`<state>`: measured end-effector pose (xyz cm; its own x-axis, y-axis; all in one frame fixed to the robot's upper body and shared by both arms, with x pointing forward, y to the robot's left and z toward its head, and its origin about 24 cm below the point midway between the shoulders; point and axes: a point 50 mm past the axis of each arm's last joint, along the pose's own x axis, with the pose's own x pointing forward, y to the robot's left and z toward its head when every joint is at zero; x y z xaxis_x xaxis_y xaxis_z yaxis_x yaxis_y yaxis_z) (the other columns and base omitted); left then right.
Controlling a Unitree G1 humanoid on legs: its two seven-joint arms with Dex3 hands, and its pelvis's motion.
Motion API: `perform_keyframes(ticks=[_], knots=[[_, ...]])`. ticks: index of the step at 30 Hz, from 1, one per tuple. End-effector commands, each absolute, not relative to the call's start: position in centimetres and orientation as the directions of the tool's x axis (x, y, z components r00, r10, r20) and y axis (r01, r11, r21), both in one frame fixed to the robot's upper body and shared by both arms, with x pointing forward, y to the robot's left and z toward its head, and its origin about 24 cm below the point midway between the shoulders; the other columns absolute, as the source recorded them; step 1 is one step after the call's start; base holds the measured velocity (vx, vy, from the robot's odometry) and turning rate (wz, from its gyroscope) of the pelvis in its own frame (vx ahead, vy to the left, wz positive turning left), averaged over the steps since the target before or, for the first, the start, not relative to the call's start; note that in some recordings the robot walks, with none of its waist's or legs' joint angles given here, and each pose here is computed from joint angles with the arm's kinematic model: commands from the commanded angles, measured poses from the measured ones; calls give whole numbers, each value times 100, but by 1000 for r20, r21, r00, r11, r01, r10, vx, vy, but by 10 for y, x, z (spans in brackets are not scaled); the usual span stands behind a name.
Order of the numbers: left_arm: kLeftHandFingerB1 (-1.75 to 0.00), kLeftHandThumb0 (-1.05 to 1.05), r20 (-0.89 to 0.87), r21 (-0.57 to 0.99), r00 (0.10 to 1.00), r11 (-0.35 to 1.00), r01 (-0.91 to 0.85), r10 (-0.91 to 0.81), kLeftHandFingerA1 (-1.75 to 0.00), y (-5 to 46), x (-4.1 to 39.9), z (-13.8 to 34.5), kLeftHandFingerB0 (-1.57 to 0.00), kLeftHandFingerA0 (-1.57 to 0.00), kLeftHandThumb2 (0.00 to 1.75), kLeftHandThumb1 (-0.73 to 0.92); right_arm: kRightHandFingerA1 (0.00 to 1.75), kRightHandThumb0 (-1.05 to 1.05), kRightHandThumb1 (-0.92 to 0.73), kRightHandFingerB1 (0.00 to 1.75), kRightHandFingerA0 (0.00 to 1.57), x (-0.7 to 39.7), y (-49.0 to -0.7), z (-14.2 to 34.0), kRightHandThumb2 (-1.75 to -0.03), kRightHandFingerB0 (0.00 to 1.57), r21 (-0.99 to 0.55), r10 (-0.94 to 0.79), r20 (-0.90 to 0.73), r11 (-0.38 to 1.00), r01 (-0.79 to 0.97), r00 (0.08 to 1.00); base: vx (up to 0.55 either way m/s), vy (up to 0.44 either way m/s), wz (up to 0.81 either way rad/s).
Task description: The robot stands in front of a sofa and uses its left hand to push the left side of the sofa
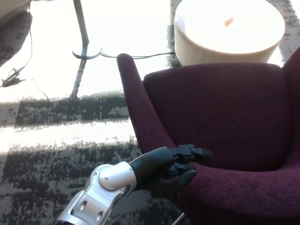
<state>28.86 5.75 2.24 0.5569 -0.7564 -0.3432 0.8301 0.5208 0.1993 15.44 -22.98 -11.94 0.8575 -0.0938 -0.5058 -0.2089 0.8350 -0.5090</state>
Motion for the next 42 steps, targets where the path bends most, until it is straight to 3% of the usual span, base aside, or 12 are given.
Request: perform_keyframes(ticks=[1, 2, 10, 13, 14, 16, 18, 25, 32, 35, 36, 42], knots=[[-31, -89, -396, 189, 555, 526, 829, -732, -34, 69, 287, 13, -9, -3, 114, 73, 42, -58, -73, 41, 56, 152, -232, -118, -64, 54, -493, -97, -496, 850, -188, 863, 0, 0, 0], [-29, -94, -403, 194, 554, 524, 829, -728, -29, 70, 287, 11, -14, -4, 73, 92, 58, -59, -64, 54, 50, 152, -232, -119, -101, 44, -489, -99, -505, 852, -189, 858, 0, 0, 0], [-35, -95, -424, 209, 582, 550, 809, -694, -32, 75, 285, 6, -10, -4, 113, 72, 40, -56, -76, 41, 54, 155, -231, -118, -63, 55, -486, -100, -497, 855, -182, 862, 0, 0, 0], [-29, -99, -425, 215, 592, 559, 801, -685, -28, 80, 284, 4, -18, -5, 71, 92, 41, -55, -75, 41, 55, 155, -231, -118, -63, 55, -478, -101, -496, 861, -174, 863, 0, 0, 0], [-37, -97, -425, 233, 600, 559, 796, -678, -27, 82, 284, 4, -16, -4, 118, 76, 41, -55, -75, 41, 55, 155, -231, -118, -63, 55, -477, -99, -496, 861, -175, 863, 0, 0, 0], [-28, -96, -447, 263, 610, 556, 788, -654, -27, 88, 284, 3, -15, -2, 76, 92, 43, -57, -72, 41, 57, 155, -231, -117, -65, 53, -490, -96, -489, 853, -182, 867, 0, 0, 0], [-39, -91, -445, 281, 630, 568, 773, -637, -31, 96, 284, 1, -11, -4, 116, 76, 61, -53, -62, 54, 53, 156, -232, -117, -101, 42, -485, -95, -483, 857, -176, 870, 0, 0, 0], [-32, -99, -442, 321, 672, 595, 737, -594, -29, 124, 289, -1, -21, -9, 79, 91, 58, -57, -64, 55, 49, 156, -232, -117, -101, 45, -479, -87, -492, 858, -186, 866, 0, 0, 0], [-42, -86, -435, 322, 726, 661, 678, -533, -44, 162, 294, -1, -9, -7, 118, 78, 40, -56, -76, 41, 55, 156, -232, -117, -63, 56, -492, -93, -493, 850, -189, 865, 0, 0, 0], [-29, -93, -422, 318, 744, 683, 657, -519, -34, 175, 294, -1, -10, -16, 76, 92, 40, -56, -76, 41, 54, 155, -232, -117, -63, 56, -498, -87, -492, 844, -198, 866, 0, 0, 0], [-30, -89, -426, 314, 752, 697, 644, -503, -48, 181, 294, -1, 0, -15, 121, 81, 40, -56, -76, 41, 55, 155, -233, -117, -63, 56, -494, -91, -495, 848, -194, 864, 0, 0, 0], [-23, -90, -431, 350, 800, 740, 575, -418, -33, 215, 291, 3, -5, -9, 81, 92, 39, -58, -77, 40, 53, 153, -233, -119, -63, 55, -502, -96, -505, 841, -202, 858, 0, 0, 0]])
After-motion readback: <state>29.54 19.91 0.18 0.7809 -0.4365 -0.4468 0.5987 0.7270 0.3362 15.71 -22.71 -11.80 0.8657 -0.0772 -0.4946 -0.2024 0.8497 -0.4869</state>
